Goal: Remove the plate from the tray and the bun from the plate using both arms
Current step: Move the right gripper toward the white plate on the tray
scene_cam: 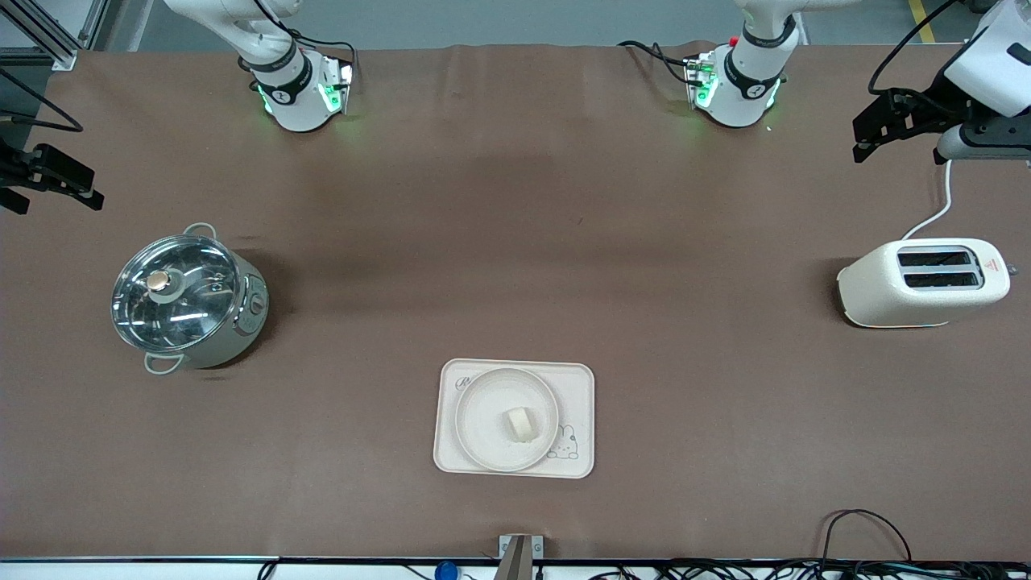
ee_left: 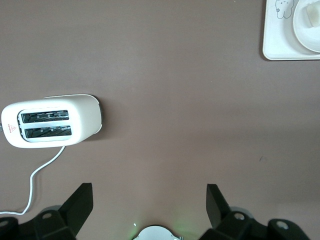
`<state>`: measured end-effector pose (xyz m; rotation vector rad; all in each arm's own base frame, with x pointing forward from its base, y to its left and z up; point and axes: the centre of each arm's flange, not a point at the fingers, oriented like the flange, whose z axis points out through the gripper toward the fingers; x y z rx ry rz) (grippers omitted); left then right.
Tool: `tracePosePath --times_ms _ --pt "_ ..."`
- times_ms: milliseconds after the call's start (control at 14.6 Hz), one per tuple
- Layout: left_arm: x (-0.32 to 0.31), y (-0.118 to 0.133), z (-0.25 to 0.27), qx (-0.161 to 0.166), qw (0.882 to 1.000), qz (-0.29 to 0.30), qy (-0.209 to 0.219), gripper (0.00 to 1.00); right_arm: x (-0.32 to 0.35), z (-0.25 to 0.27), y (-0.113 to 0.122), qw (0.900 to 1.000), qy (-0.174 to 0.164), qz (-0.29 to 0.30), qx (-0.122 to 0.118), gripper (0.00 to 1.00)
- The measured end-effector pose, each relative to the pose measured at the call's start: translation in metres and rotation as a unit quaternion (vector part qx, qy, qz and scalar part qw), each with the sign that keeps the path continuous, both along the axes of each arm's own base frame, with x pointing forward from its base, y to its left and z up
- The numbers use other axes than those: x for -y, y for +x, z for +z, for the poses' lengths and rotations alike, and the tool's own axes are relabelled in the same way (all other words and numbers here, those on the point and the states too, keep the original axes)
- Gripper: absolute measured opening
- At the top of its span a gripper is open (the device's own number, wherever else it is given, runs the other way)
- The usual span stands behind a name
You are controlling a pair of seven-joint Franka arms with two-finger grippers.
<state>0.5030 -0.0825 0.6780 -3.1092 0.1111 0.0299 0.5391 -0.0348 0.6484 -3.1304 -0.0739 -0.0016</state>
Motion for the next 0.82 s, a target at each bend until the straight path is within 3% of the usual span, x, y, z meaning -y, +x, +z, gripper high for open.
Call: tracePosePath --times_ms 823 --pt "-0.011 0.008 -0.008 -0.008 1.0 0.01 -0.001 1.0 -0.016 -0.002 0.004 1.0 0.0 0.015 0.011 1.0"
